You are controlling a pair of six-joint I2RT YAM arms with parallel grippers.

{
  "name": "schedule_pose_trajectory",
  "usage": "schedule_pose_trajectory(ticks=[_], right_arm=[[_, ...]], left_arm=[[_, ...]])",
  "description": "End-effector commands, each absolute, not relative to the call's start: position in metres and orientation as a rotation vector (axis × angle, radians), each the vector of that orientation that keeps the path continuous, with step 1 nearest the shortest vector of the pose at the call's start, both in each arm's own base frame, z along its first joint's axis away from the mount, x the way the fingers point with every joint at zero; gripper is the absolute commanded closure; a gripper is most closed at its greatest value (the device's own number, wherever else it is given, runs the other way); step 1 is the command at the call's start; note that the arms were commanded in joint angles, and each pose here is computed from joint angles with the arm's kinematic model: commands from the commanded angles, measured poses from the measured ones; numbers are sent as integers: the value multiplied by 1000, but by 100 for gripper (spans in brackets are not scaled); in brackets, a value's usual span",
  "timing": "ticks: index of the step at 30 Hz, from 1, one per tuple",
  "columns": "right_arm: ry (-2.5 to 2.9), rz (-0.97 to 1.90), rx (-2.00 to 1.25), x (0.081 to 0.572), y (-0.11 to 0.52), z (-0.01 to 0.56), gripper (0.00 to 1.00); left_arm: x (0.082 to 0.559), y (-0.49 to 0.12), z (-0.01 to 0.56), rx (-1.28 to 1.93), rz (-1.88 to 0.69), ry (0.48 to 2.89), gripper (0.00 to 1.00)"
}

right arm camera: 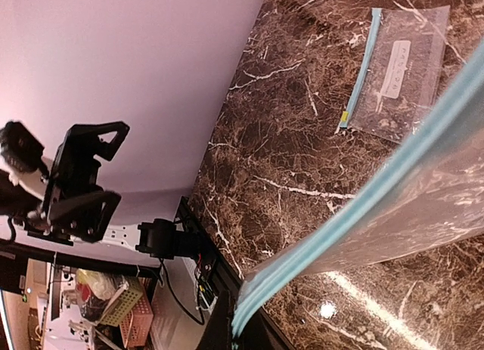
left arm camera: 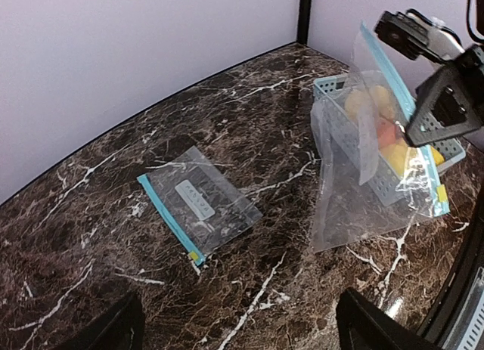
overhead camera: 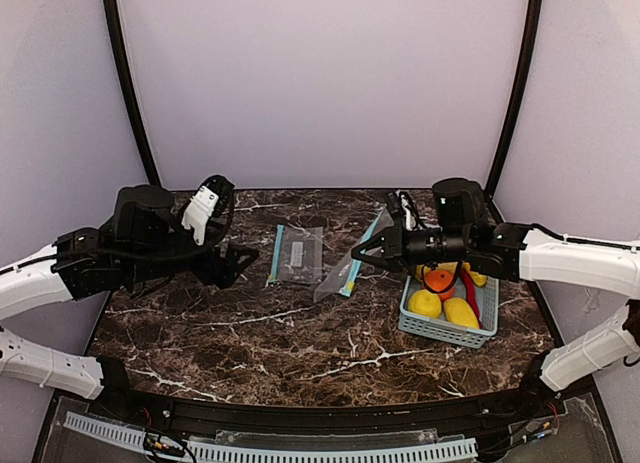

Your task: Place the food in the zip-top bag and seal the zipper

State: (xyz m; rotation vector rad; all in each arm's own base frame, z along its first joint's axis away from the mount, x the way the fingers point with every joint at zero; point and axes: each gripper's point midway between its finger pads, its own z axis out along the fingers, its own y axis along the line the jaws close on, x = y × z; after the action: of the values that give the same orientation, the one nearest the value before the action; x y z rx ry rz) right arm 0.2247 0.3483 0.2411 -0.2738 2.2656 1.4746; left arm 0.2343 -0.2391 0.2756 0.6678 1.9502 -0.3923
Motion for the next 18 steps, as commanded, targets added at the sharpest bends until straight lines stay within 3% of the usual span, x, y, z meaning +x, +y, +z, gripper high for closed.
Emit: schedule_pose_trajectory(ticks=[1, 5, 18], right_arm=[[2271, 1505, -40, 238, 342, 259, 100], [2265, 1555, 9, 239, 345, 271, 100], [2299, 1538, 61, 241, 345, 276, 100]], left_arm=[[214, -282, 276, 879, -390, 1747, 11], [196, -319, 271, 985, -440, 1602, 5], [208, -386, 259, 1048, -295, 1497, 3]])
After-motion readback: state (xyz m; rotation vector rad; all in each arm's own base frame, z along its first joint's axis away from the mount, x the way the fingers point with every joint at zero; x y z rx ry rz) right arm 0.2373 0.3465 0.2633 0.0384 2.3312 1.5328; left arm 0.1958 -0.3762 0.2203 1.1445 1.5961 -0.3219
